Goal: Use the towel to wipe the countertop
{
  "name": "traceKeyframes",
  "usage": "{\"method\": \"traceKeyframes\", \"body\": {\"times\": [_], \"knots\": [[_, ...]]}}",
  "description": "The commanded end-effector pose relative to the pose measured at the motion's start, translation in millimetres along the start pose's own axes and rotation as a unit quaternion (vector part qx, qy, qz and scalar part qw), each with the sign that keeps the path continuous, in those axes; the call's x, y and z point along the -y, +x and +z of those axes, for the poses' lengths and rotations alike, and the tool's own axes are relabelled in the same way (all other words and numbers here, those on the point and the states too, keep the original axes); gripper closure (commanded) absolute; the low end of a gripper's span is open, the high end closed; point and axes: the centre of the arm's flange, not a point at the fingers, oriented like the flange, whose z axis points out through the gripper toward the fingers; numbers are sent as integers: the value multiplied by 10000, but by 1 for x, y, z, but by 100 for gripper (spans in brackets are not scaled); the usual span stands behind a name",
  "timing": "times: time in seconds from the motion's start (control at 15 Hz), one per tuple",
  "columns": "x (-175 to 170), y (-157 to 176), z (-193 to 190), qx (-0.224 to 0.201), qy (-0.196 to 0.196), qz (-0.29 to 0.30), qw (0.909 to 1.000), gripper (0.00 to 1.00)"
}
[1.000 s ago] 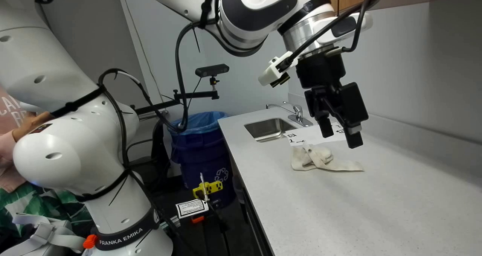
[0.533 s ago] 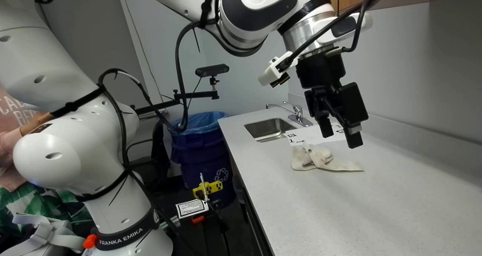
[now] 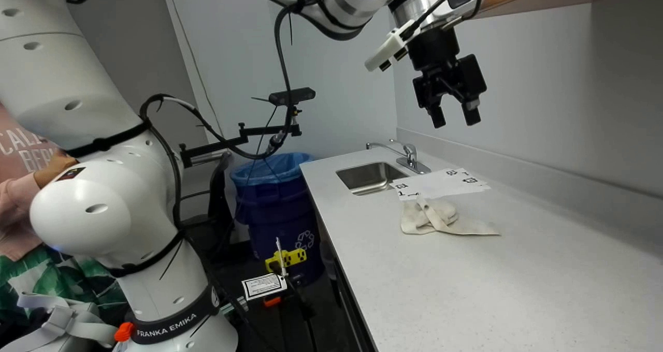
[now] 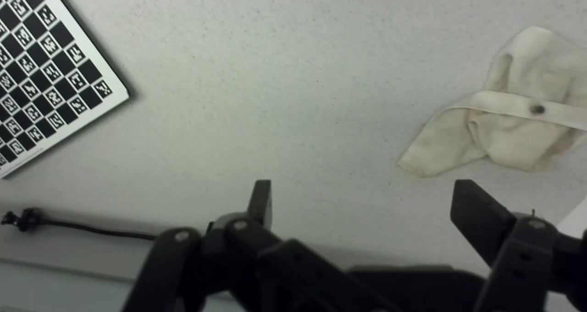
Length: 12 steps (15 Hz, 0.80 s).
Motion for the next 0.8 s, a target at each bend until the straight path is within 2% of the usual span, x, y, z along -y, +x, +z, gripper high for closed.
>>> {"method": "traceKeyframes", "body": {"times": [0.0, 0.2, 0.73], "knots": [[16, 11, -10, 29, -56, -7, 10000, 0], [33, 15, -20, 202, -162, 239, 9994, 0], [33, 16, -20, 203, -164, 245, 9994, 0]]}}
